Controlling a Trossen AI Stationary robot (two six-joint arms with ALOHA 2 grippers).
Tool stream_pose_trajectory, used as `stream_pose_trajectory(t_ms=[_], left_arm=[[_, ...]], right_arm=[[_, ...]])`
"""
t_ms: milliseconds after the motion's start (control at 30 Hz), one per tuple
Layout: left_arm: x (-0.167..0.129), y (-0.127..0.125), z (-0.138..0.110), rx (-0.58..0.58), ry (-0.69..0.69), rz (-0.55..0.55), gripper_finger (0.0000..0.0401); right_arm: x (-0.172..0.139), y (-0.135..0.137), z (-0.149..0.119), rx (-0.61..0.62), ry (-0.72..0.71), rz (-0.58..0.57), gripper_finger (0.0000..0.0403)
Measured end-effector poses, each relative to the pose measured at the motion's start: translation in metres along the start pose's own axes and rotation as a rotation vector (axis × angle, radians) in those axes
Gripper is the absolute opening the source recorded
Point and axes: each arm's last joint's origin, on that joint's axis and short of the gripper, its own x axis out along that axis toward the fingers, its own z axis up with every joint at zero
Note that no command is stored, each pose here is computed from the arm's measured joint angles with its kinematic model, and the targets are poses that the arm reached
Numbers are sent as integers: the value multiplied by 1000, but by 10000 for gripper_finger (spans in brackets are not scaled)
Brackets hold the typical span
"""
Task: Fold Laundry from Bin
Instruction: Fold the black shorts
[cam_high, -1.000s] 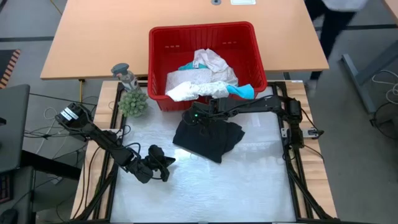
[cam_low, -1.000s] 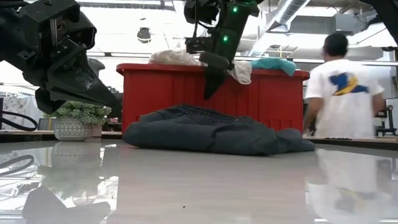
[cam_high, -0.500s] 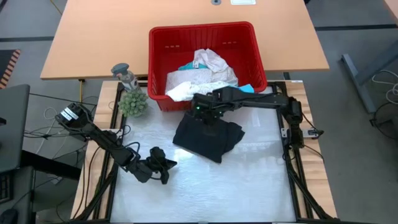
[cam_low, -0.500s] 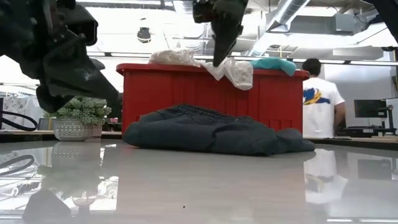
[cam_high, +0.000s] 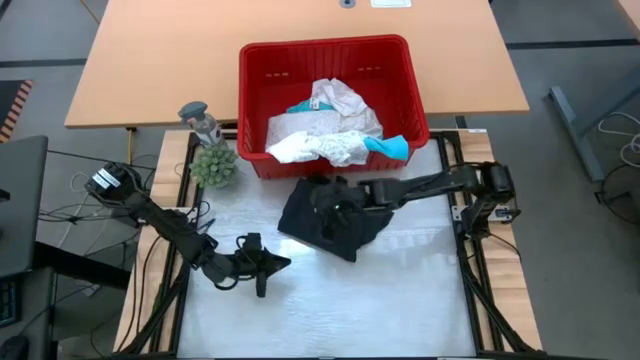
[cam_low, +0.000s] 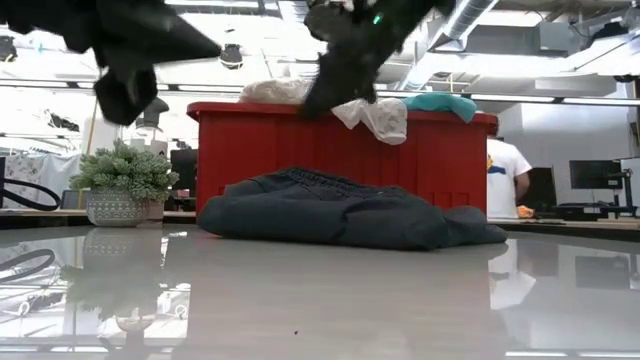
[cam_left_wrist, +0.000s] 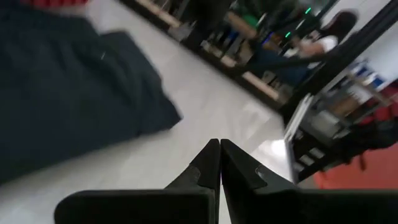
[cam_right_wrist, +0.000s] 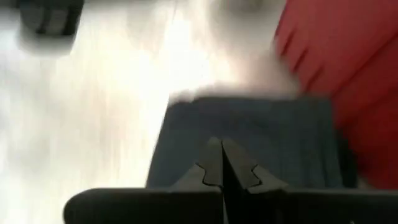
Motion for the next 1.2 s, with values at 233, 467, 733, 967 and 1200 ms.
stream_pose_trajectory(t_ms=[233, 467, 733, 967, 1200], left_arm=[[-9, -5, 19, 10, -58, -27, 0], [-10, -4, 18, 17, -39, -27, 0], [-9, -1, 12, 39, 37, -33, 0], [-9, 0, 10, 49, 54, -32, 0], [-9, 0, 10, 59, 51, -26, 0]], right_arm=[[41, -15, -26, 154, -91, -52, 16], [79, -15, -47, 193, -105, -97, 16], [89, -24, -64, 318, -26, -204, 16], [56, -18, -99, 400, 328, -459, 16], [17, -17, -130, 502, 568, -802, 16]])
